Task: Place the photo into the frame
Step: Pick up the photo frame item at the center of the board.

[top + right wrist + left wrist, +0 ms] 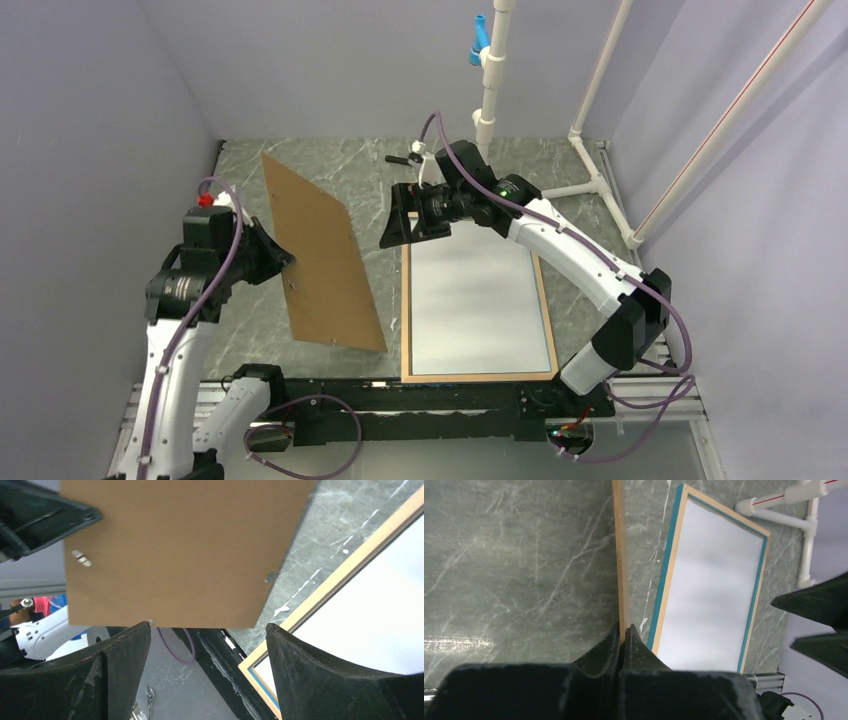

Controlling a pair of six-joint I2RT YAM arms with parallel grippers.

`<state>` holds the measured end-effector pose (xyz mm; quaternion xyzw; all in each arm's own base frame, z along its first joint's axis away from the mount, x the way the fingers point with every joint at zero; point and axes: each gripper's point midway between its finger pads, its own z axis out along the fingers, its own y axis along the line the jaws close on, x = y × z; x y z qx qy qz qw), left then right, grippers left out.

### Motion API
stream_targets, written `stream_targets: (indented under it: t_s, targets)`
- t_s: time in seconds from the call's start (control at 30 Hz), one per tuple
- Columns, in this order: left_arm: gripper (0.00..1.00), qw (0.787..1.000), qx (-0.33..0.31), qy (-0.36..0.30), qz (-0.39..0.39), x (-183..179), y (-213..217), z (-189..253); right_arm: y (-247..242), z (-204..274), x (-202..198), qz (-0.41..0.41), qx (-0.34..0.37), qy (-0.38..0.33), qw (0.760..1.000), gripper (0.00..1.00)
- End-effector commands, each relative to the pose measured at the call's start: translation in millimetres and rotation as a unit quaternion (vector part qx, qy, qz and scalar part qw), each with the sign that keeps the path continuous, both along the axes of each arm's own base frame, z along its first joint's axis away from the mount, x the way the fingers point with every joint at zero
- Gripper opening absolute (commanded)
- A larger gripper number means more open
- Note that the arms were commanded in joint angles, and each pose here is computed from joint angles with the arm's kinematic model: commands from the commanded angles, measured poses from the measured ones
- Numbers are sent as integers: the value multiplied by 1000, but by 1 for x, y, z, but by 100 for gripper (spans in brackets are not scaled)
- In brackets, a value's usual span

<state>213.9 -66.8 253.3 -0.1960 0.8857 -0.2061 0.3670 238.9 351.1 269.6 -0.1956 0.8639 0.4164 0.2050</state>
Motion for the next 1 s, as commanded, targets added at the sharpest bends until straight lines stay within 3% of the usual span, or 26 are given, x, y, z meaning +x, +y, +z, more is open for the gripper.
stream_targets:
  t_s: [0.0,0.27,0.57,0.73,0.97]
  targets:
    - [0,991,16,-134,16,-1,10,61,-9,14,5,-8,32,-22,999,88]
    - [0,969,-56,-231,-69,-12,-26,115,-55,-11,21,-64,36,-6,997,97]
    - [0,905,-168,-322,-222,-40,-78,169,-122,-24,32,-108,89,4,990,99]
    - [0,874,-205,-353,-265,-54,-90,186,-142,-1,27,-87,188,4,978,99]
    - [0,855,-233,-371,-277,-57,-94,192,-136,52,8,-31,301,-48,952,99]
